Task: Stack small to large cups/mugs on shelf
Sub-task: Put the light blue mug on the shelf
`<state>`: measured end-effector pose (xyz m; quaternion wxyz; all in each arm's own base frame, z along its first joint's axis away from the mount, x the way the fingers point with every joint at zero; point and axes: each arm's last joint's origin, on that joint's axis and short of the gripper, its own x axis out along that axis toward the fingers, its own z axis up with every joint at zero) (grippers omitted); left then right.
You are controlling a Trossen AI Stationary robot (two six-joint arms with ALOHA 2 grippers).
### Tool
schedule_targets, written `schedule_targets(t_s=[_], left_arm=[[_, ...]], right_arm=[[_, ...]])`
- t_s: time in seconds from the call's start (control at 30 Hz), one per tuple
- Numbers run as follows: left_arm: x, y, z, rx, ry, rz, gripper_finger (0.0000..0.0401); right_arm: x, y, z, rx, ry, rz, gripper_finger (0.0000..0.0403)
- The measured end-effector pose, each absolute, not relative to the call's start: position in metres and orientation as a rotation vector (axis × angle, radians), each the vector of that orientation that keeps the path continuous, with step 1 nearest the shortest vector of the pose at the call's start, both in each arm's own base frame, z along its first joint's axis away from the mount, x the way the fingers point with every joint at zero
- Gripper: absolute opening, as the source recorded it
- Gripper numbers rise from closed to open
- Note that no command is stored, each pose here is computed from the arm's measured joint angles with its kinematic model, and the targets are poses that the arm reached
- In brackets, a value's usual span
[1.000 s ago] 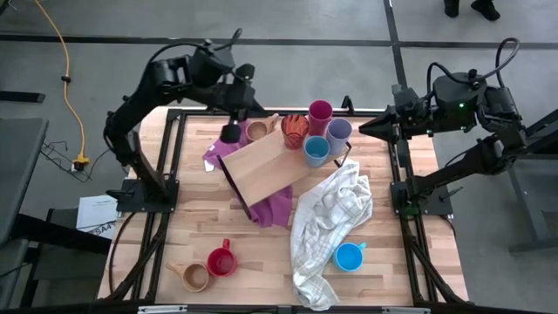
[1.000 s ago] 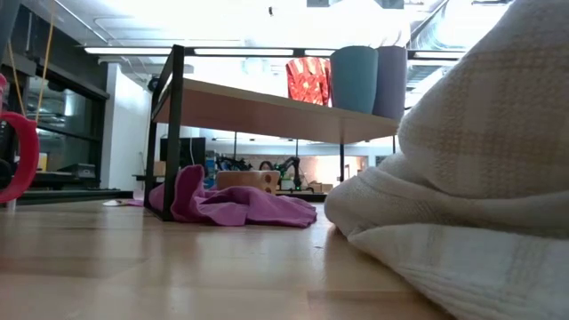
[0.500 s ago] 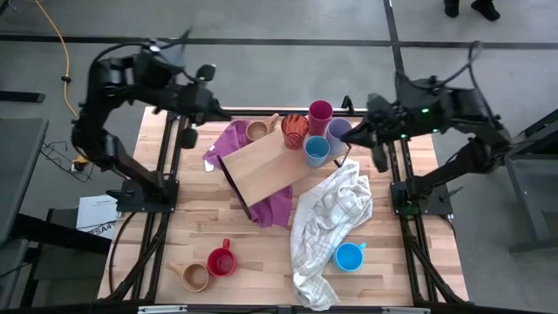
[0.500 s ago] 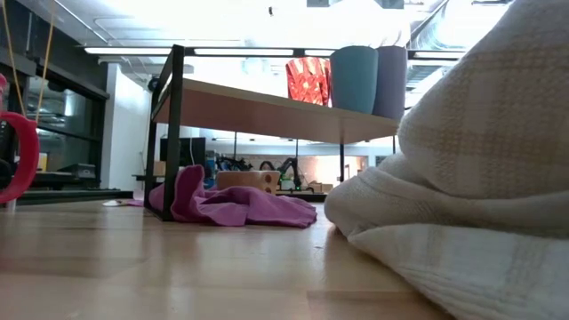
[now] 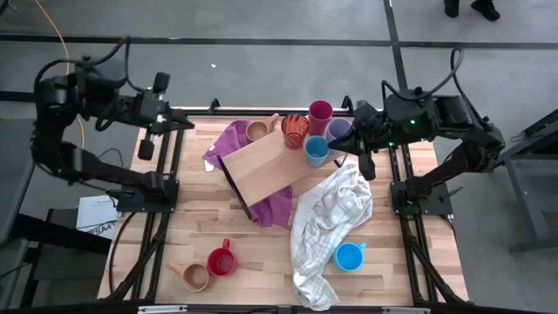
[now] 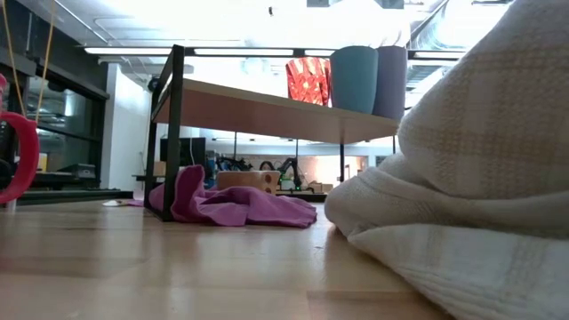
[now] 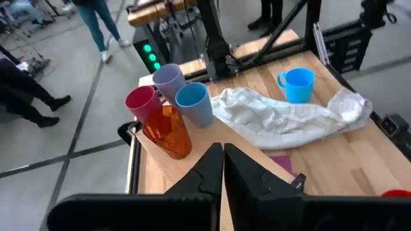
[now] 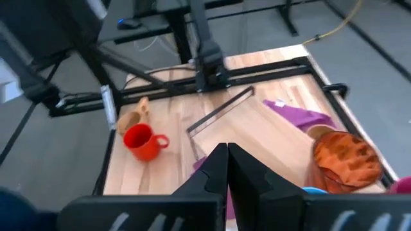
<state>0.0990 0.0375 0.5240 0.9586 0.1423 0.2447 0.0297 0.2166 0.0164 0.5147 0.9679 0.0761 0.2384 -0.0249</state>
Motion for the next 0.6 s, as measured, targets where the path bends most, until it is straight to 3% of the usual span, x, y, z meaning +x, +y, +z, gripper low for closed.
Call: schedule_targets(t_s=[0.33, 0.6], left_arm=[[0.069, 0.022, 0.469, 0.177, 0.316, 0.055, 0.0005], [0.06, 0.017, 0.448, 0.133, 0.233, 0.056, 0.0005]], right_arm=[[0.204, 0.037, 0.519, 0.149, 0.432, -0.148, 0.0], [0.203, 0.05, 0.526, 0.141, 0.351, -0.139, 0.0]])
